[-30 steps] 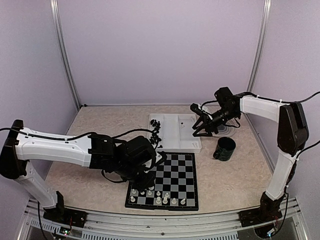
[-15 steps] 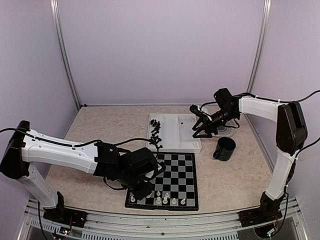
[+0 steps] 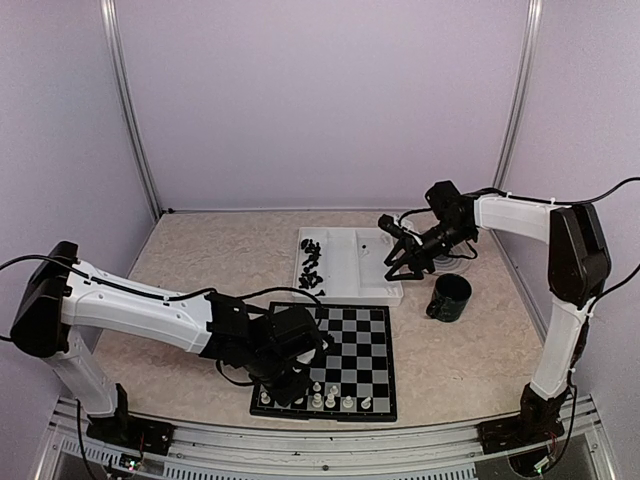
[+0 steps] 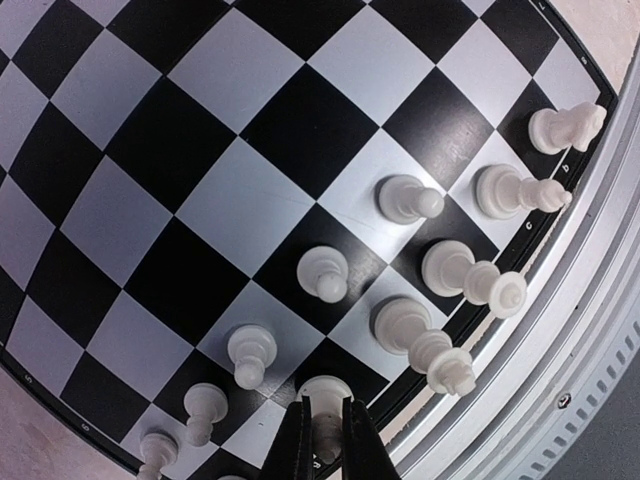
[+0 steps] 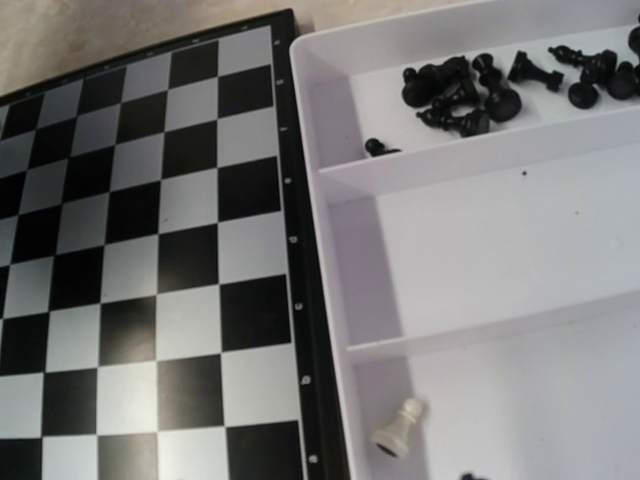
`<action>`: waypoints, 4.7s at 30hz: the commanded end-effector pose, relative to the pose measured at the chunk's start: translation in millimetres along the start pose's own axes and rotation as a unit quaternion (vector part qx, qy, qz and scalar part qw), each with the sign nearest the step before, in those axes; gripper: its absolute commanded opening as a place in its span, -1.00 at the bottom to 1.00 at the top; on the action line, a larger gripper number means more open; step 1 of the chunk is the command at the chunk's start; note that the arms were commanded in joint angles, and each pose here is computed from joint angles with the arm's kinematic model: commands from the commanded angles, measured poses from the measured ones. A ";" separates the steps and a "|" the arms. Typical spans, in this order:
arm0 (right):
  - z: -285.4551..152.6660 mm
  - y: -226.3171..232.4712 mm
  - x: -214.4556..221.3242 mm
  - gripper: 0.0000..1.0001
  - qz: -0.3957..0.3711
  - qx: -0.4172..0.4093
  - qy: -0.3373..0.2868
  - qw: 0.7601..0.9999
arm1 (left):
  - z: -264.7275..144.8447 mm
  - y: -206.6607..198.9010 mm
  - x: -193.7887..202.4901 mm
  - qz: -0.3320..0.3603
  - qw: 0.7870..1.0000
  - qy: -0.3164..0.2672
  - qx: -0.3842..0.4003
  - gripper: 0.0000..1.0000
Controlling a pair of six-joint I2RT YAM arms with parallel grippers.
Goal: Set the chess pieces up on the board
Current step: Place the bishop on c1, then adjust the chess pile in the storage box, then pick up the pawn from the storage box.
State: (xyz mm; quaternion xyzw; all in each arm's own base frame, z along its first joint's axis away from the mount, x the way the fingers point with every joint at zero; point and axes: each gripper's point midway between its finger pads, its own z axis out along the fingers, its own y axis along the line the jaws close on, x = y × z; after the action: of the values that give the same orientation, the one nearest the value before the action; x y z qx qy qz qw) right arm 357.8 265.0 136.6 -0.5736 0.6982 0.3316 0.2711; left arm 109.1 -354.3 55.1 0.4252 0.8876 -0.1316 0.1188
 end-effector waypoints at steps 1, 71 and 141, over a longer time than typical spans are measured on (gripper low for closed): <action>-1.8 -1.7 -2.9 0.18 -0.008 -0.005 -0.002 1.000 | 5.0 -4.3 1.5 0.011 1.000 0.003 0.010 -1.00; 40.7 -68.9 99.5 -0.05 -0.330 0.027 0.501 0.800 | -161.8 173.5 -204.7 -0.079 0.922 -0.378 -0.031 0.03; 77.7 -70.3 44.9 -0.16 -0.210 0.055 0.307 0.927 | -118.0 179.4 -204.5 -0.104 0.932 -0.345 0.029 0.06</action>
State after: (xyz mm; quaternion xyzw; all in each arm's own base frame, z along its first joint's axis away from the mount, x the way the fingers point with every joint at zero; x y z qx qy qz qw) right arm 423.3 271.1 69.2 -0.7273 0.6656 0.0664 0.1539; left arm 361.4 -353.3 194.0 0.2607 0.8385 -0.2967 0.3754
